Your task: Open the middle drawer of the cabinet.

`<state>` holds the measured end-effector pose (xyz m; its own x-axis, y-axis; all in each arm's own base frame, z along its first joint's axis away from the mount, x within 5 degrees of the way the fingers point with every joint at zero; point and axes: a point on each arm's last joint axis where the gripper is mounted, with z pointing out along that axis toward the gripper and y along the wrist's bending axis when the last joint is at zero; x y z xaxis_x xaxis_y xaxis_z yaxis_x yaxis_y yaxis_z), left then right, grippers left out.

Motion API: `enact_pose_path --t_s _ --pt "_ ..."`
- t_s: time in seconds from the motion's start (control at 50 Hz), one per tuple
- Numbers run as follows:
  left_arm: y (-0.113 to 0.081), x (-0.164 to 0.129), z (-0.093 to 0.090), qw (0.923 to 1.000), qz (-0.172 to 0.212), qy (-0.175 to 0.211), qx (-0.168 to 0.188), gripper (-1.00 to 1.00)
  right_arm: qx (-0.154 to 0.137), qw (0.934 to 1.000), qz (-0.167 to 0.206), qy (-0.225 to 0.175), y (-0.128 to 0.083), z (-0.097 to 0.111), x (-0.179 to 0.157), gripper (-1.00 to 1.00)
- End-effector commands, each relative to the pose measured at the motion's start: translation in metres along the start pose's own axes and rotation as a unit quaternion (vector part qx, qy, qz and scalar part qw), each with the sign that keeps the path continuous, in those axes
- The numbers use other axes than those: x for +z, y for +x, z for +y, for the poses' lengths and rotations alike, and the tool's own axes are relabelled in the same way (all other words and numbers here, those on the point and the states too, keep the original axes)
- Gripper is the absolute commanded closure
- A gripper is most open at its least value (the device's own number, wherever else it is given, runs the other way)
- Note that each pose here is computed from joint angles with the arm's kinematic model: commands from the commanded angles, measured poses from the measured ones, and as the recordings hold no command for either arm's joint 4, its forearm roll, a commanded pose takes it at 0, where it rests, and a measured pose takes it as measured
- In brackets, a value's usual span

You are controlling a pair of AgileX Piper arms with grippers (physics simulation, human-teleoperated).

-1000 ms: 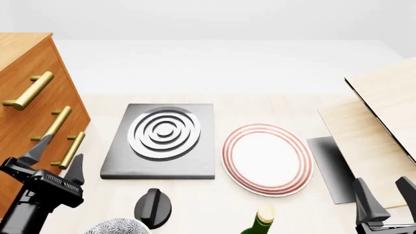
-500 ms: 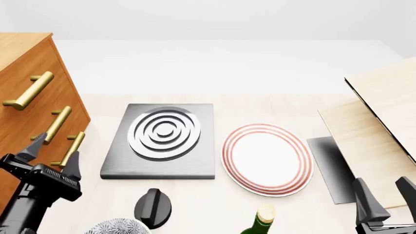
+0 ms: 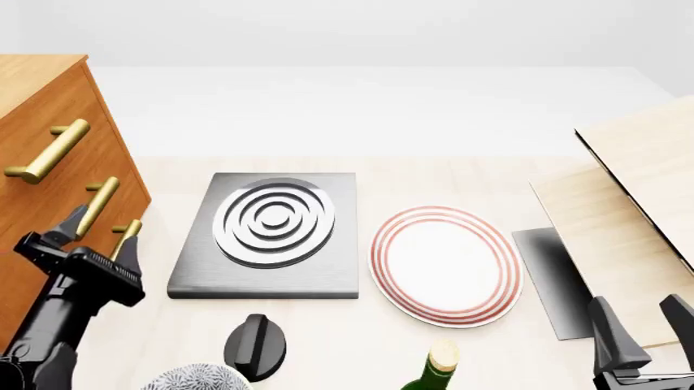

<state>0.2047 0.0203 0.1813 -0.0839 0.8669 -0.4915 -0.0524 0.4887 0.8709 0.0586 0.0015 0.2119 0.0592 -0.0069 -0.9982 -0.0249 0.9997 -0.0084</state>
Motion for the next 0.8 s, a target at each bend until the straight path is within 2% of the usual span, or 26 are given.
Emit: enact_pose_path --t_s 0.02,0.28,0.38,0.42,0.52,0.64,0.8 --pt "0.003 0.009 -0.003 1.0000 0.005 0.006 -0.004 -1.00 0.000 1.0000 -0.004 0.003 -0.001 0.000 -0.001 -1.00" --pt "0.006 0.011 0.003 0.9998 0.012 -0.009 0.016 -1.00 0.001 1.0000 -0.004 0.003 -0.001 0.000 0.000 -1.00" --pt "0.000 0.002 0.013 0.9986 0.001 -0.033 0.041 -1.00 0.001 1.0000 -0.004 0.003 -0.001 0.000 0.000 -1.00" --pt "0.003 0.008 0.010 0.9991 0.008 -0.025 0.034 -1.00 0.001 1.0000 -0.004 0.003 -0.001 0.000 0.000 -1.00" --pt "0.001 0.006 0.017 0.9978 0.003 -0.041 0.052 -1.00 0.001 1.0000 -0.004 0.003 -0.001 0.000 0.000 -1.00" --pt "-0.004 0.001 0.016 0.9959 -0.006 -0.040 0.081 -1.00 0.001 1.0000 -0.004 0.003 -0.001 0.000 0.000 -1.00" --pt "-0.005 -0.001 0.015 0.9941 -0.009 -0.038 0.101 -1.00 0.001 1.0000 -0.004 0.003 -0.001 0.000 0.000 -1.00"
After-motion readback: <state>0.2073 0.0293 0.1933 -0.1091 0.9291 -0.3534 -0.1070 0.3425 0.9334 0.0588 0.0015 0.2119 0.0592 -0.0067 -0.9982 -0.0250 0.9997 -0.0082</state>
